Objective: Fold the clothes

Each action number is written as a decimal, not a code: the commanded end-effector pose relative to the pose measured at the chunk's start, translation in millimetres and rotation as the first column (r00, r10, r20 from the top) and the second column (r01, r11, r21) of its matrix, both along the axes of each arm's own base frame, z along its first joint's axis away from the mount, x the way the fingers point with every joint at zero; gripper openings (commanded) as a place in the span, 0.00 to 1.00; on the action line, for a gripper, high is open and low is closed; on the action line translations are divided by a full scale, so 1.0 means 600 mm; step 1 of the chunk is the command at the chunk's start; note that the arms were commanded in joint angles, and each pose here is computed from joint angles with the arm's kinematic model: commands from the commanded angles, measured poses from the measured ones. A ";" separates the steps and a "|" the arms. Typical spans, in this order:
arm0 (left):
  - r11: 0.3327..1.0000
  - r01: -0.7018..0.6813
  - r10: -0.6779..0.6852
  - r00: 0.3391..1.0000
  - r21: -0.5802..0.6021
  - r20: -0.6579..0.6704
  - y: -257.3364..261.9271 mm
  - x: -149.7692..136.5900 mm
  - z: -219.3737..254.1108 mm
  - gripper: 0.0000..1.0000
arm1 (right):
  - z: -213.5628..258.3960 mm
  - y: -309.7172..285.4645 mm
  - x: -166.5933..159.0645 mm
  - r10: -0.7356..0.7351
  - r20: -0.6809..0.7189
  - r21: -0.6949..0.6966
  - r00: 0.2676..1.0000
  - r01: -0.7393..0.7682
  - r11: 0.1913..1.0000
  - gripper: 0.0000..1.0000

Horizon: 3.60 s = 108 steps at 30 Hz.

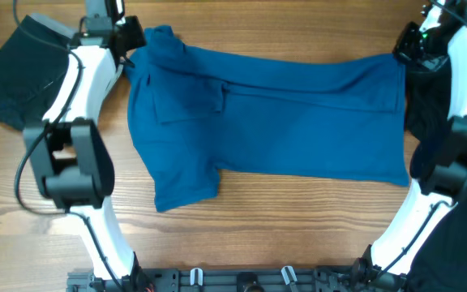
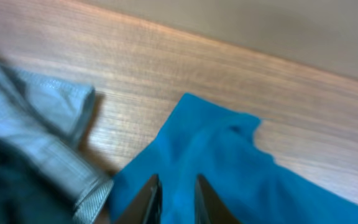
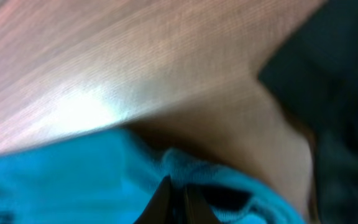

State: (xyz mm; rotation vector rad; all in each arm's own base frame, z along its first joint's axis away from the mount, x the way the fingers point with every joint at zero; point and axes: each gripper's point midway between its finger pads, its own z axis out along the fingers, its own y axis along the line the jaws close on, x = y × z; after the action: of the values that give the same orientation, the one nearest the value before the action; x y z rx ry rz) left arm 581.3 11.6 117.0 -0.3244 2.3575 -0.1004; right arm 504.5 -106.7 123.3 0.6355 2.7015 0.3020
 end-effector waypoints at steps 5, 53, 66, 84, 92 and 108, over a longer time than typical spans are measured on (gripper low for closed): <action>0.990 -0.113 0.116 0.993 -0.087 0.028 0.011 0.035 -0.054 0.44 | -0.040 -0.031 0.086 0.005 0.140 -0.069 0.990 0.005 0.998 0.59; 0.993 0.028 -0.099 0.750 -0.118 -0.654 -0.080 -0.291 -0.249 0.07 | -0.084 0.010 -0.209 0.015 -0.415 0.089 0.910 0.025 0.996 0.33; 0.995 -0.069 0.096 0.589 0.068 -0.802 0.002 -0.388 -0.260 0.04 | -0.247 0.021 -0.358 -0.166 -0.646 -0.009 0.745 0.210 0.978 0.18; 0.980 -0.020 -0.073 0.888 -0.198 -0.453 -0.061 -0.209 -0.086 0.49 | -0.026 0.073 -0.149 0.130 0.090 0.050 0.987 -0.134 0.990 0.45; 0.974 0.082 -0.157 0.917 -0.211 -0.367 -0.102 -0.164 -0.109 0.50 | -0.091 0.076 -0.116 0.151 0.078 0.054 0.985 -0.155 0.986 0.45; 0.968 0.092 -0.188 0.884 -0.234 -0.428 -0.130 -0.186 -0.118 0.48 | -0.098 0.076 -0.120 0.149 0.062 0.062 0.987 -0.153 0.986 0.45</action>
State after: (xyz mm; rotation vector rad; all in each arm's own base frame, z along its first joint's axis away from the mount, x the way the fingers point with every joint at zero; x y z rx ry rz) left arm 465.1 -63.8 24.7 -0.3183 2.8713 -0.3551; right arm 432.6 -62.8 68.9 0.4582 2.6880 0.4291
